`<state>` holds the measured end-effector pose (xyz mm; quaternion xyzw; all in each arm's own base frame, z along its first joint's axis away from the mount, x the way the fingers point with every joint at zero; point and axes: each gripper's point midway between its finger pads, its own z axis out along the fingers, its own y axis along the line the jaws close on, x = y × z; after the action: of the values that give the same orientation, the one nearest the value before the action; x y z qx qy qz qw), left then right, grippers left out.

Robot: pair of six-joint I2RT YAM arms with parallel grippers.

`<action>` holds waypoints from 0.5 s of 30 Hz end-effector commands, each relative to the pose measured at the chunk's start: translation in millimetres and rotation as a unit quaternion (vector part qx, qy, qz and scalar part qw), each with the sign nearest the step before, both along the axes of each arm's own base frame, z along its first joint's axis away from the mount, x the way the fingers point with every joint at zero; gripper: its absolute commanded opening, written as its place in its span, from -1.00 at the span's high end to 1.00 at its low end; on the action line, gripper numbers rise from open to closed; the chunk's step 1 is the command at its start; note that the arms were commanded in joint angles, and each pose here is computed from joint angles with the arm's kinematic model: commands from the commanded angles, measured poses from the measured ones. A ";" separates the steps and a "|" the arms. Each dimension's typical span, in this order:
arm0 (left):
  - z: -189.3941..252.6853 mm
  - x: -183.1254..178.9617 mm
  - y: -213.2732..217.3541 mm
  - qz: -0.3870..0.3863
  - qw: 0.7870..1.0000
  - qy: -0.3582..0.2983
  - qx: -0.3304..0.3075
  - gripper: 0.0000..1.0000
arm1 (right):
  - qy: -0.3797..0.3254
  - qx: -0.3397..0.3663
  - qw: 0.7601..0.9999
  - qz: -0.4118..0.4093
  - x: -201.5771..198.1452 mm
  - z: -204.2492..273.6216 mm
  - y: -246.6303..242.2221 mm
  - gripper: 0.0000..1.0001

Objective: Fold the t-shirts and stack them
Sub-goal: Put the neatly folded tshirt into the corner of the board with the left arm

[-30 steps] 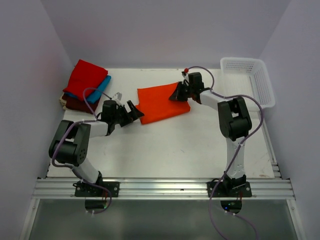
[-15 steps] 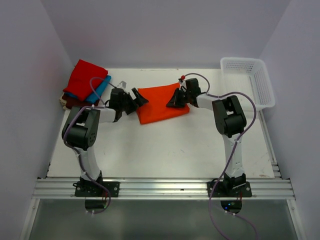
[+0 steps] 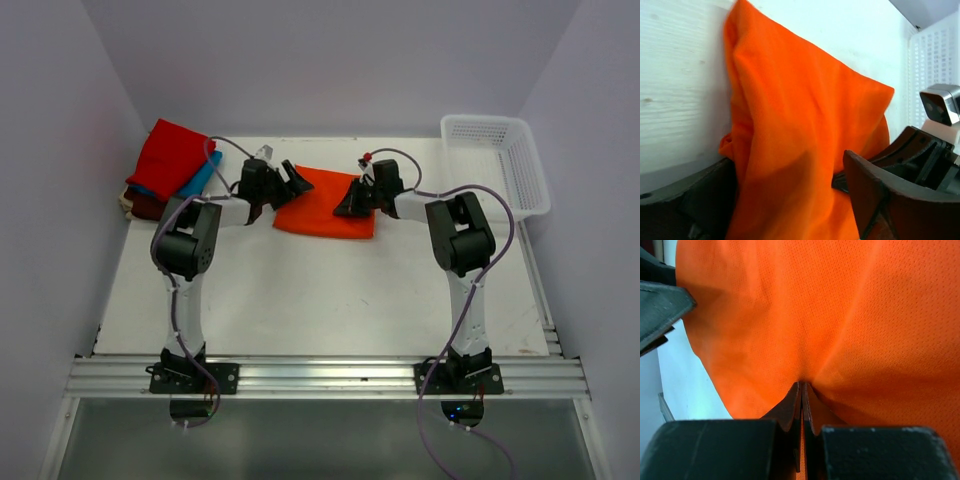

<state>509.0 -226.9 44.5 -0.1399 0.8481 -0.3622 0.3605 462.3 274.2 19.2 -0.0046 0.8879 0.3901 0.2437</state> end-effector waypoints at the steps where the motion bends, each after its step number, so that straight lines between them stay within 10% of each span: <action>1: -81.9 -68.1 -29.3 -0.076 0.987 0.141 0.004 -0.66 | 0.017 -0.022 1.000 0.003 -14.4 -11.2 -6.5 1.00; 8: -47.5 -76.3 -69.8 -0.167 0.979 0.091 -0.073 1.00 | 0.019 -0.021 1.000 0.003 -15.4 -11.3 -6.6 1.00; 15: -5.9 -76.6 -68.7 -0.181 0.979 0.023 -0.095 1.00 | -0.004 -0.007 1.000 0.011 -19.0 10.0 -4.8 1.00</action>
<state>450.3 -294.8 24.7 -0.0461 0.8394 -0.4755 0.2591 452.4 274.2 19.8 -0.0087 0.8866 0.3979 0.2358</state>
